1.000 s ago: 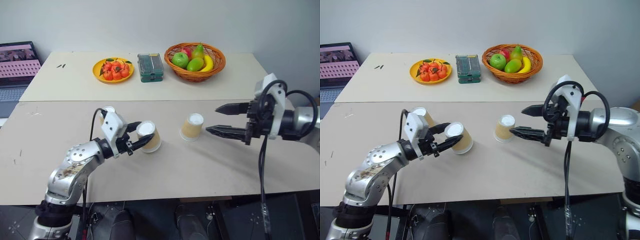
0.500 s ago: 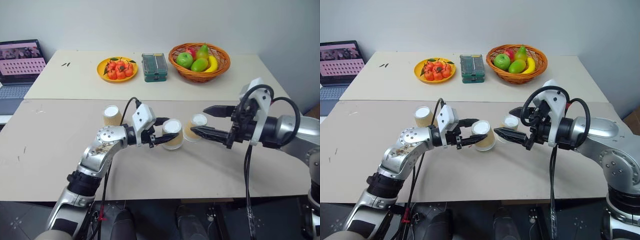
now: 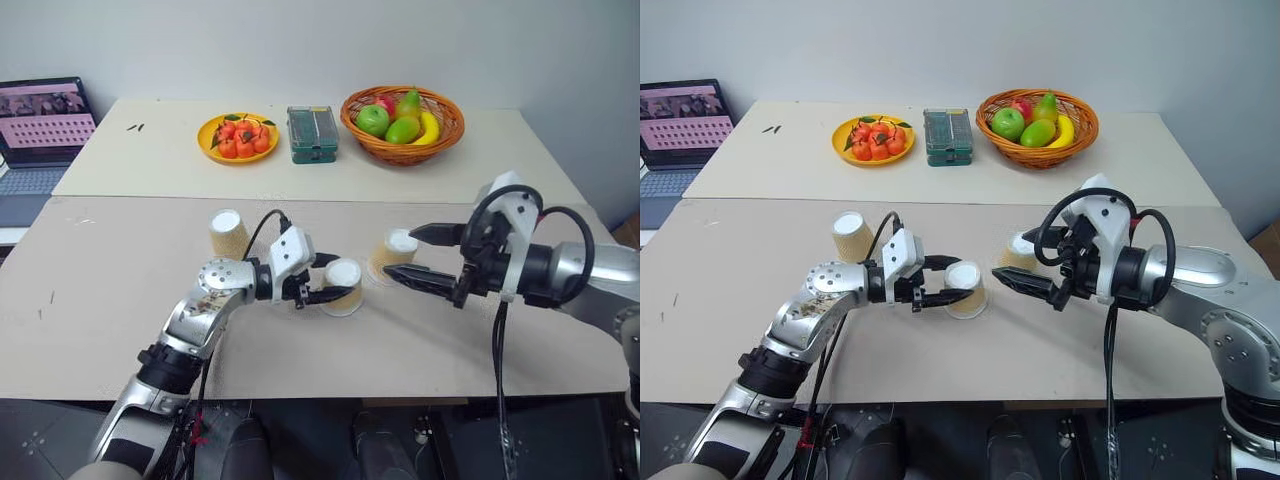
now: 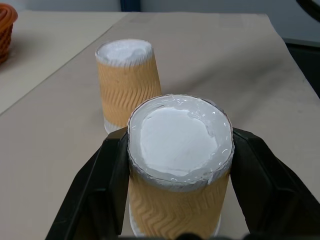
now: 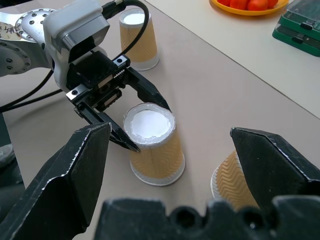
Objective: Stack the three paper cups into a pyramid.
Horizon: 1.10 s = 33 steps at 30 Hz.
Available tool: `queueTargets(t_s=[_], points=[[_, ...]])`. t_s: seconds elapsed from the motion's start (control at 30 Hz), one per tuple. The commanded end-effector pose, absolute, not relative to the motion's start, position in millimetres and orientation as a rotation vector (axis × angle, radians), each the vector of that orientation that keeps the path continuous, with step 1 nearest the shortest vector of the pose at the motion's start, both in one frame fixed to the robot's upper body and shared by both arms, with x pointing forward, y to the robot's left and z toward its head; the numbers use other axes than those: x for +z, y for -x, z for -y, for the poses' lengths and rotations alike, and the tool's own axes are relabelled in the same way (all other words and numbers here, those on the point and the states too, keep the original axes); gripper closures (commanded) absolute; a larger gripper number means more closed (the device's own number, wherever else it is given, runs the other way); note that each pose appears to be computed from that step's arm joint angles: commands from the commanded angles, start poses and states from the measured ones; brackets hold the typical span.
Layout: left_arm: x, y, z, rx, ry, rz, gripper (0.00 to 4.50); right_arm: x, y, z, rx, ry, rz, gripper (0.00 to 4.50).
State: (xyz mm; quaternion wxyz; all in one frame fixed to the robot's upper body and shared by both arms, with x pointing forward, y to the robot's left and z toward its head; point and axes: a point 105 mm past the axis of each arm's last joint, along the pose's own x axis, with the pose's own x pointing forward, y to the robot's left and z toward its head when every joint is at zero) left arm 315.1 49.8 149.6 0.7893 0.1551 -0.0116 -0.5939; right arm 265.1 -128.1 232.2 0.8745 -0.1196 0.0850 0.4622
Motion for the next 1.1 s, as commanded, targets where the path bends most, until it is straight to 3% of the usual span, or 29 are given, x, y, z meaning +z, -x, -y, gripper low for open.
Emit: queueTargets(t_s=[0.03, 0.23, 0.5, 0.73, 0.9, 1.1], points=[[162.2, -311.4, -49.0, -1.272, -0.371, 0.092, 0.12, 242.6, -262.6, 127.7, 0.974, 0.283, -0.124, 0.0], [176.8, -315.0, -56.0, -1.223, -0.315, 0.107, 0.05, 241.7, -263.3, 129.4, 0.977, 0.284, -0.126, 0.0], [252.9, -311.9, -71.5, -1.152, -0.21, 0.26, 0.05, 239.9, -265.6, 130.0, 0.997, 0.292, -0.136, 0.0], [283.6, -327.2, -119.6, -0.837, -0.144, 0.294, 0.05, 238.1, -267.5, 127.0, 1.058, 0.286, -0.147, 0.0], [276.0, -324.4, -173.6, -0.594, -0.14, 0.265, 0.05, 240.0, -272.2, 130.1, 1.095, 0.301, -0.16, 0.0], [223.8, -303.6, -217.8, -0.416, -0.17, 0.157, 0.05, 249.1, -277.1, 139.4, 1.155, 0.345, -0.161, 0.0]])
